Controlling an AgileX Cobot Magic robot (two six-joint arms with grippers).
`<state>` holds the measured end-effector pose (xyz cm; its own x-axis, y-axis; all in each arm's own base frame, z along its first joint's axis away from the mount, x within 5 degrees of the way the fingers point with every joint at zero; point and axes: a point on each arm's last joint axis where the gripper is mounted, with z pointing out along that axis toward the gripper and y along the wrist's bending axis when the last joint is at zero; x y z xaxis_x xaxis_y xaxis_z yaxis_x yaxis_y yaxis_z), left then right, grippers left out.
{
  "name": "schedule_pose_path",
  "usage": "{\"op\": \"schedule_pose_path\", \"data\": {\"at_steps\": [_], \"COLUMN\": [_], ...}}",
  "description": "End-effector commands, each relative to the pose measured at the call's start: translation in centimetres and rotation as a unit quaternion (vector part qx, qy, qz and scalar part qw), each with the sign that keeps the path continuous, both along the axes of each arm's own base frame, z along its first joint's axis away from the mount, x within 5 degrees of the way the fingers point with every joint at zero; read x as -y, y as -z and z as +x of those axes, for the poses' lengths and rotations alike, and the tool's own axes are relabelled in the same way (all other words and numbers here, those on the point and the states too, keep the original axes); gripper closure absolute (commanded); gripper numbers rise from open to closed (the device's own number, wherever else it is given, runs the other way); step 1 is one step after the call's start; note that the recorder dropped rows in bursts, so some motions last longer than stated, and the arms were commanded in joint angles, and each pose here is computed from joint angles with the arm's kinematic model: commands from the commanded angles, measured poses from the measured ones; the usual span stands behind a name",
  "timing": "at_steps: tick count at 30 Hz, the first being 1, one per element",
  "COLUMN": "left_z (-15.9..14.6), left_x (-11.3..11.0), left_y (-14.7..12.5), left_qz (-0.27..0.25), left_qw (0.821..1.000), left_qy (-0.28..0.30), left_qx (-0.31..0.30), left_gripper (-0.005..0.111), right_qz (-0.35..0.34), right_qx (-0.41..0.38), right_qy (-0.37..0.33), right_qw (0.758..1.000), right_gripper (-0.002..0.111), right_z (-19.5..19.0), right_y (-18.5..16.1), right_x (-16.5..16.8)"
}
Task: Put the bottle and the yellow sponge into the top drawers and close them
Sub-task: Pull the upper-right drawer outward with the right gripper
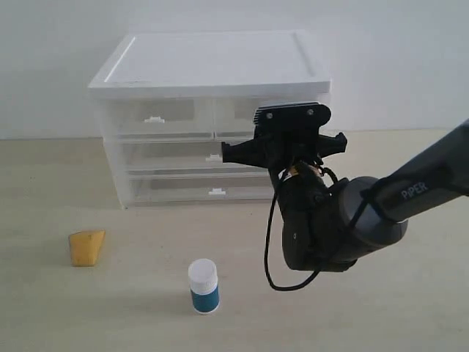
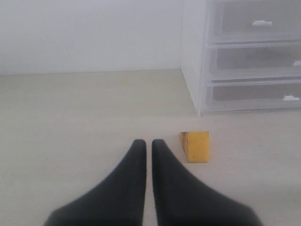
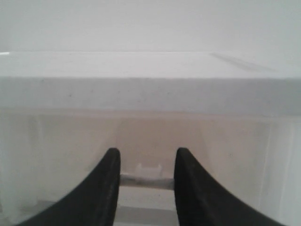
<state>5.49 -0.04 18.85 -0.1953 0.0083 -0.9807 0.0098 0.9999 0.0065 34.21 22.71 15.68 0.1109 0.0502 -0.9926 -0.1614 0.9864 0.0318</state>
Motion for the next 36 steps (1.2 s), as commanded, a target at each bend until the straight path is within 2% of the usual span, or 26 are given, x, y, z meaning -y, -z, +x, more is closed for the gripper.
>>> {"op": "schedule_pose_path", "data": {"at_steps": [1,19,30,32,34,35,36], "left_z": [0.0,0.0,0.0,0.0,0.0,0.0,0.0], "left_x": [0.0,0.0,0.0,0.0,0.0,0.0,0.0], "left_y": [0.0,0.0,0.0,0.0,0.0,0.0,0.0], "left_qz": [0.001,0.001,0.001,0.001,0.001,0.001,0.001], "left_qw": [1.000,1.000,1.000,1.000,1.000,1.000,1.000], "left_qy": [-0.001,-0.001,-0.001,-0.001,-0.001,-0.001,-0.001], "left_qx": [0.003,0.003,0.003,0.003,0.003,0.003,0.003], "left_gripper": [0.102,0.102,0.102,0.102,0.102,0.102,0.102], "right_qz": [-0.004,-0.016,-0.020,-0.019,-0.015,-0.011,-0.009], "right_qx": [-0.010,-0.053,-0.075,-0.075,-0.076,-0.076,-0.077], "right_qy": [0.018,-0.012,-0.006,-0.007,-0.007,-0.007,-0.007], "right_qw": [1.000,0.998,0.997,0.997,0.997,0.997,0.997], "right_gripper": [0.108,0.108,0.108,0.103,0.091,0.079,0.073], "right_z": [-1.6,-9.0,-10.7,-10.7,-10.7,-10.7,-10.7], "right_y": [-0.3,-1.0,-0.3,-0.3,-0.3,-0.3,-0.3], "right_x": [0.4,0.3,0.2,0.2,0.2,0.2,0.2]}}
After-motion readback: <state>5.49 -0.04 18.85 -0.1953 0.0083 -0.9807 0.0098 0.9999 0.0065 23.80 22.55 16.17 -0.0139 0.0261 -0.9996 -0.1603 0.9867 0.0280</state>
